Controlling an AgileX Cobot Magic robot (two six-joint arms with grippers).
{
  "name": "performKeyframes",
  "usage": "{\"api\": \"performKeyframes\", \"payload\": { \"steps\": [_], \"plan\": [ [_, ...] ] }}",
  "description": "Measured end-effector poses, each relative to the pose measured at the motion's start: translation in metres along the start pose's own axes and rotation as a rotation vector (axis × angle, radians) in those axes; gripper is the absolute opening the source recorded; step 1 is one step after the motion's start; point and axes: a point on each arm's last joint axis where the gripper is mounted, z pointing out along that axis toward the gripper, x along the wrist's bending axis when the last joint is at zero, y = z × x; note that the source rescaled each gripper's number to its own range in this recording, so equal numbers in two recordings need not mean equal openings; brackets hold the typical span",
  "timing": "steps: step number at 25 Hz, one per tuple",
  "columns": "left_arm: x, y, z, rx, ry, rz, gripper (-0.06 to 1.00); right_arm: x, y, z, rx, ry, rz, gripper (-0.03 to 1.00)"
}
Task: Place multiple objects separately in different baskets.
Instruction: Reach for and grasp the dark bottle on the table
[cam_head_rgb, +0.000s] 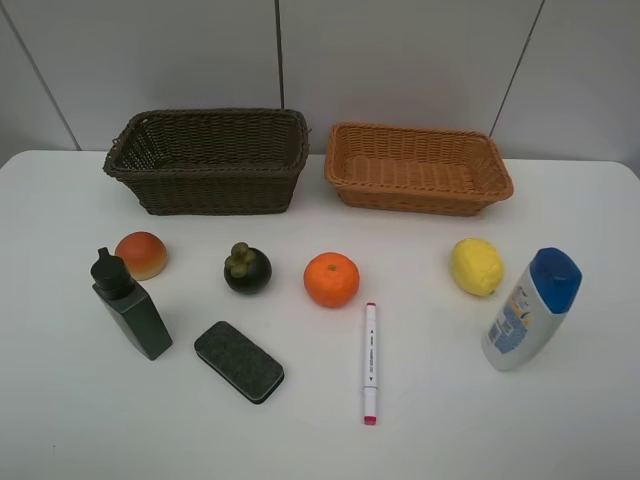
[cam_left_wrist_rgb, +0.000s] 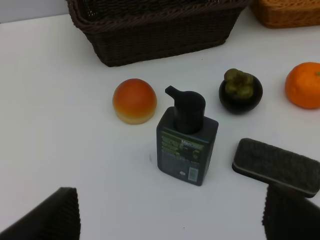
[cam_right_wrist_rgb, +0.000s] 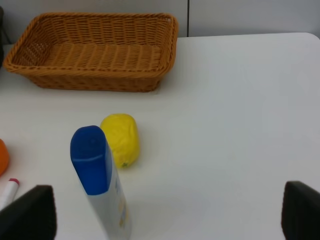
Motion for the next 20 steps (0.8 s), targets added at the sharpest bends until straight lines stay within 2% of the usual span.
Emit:
{"api": "performKeyframes", "payload": {
  "steps": [11, 14, 20],
  "plan": [
    [0.000, 0.002, 0.003, 0.024, -0.001, -0.012, 0.82, 0.000, 0.000, 0.000, 0.000, 0.000, 0.000, 1.00],
    [0.003, 0.014, 0.014, 0.117, 0.001, -0.084, 0.82, 0.000, 0.000, 0.000, 0.000, 0.000, 0.000, 1.00],
    [0.008, 0.062, 0.054, 0.386, -0.004, -0.251, 0.82, 0.000, 0.000, 0.000, 0.000, 0.000, 0.000, 1.00]
  ]
}}
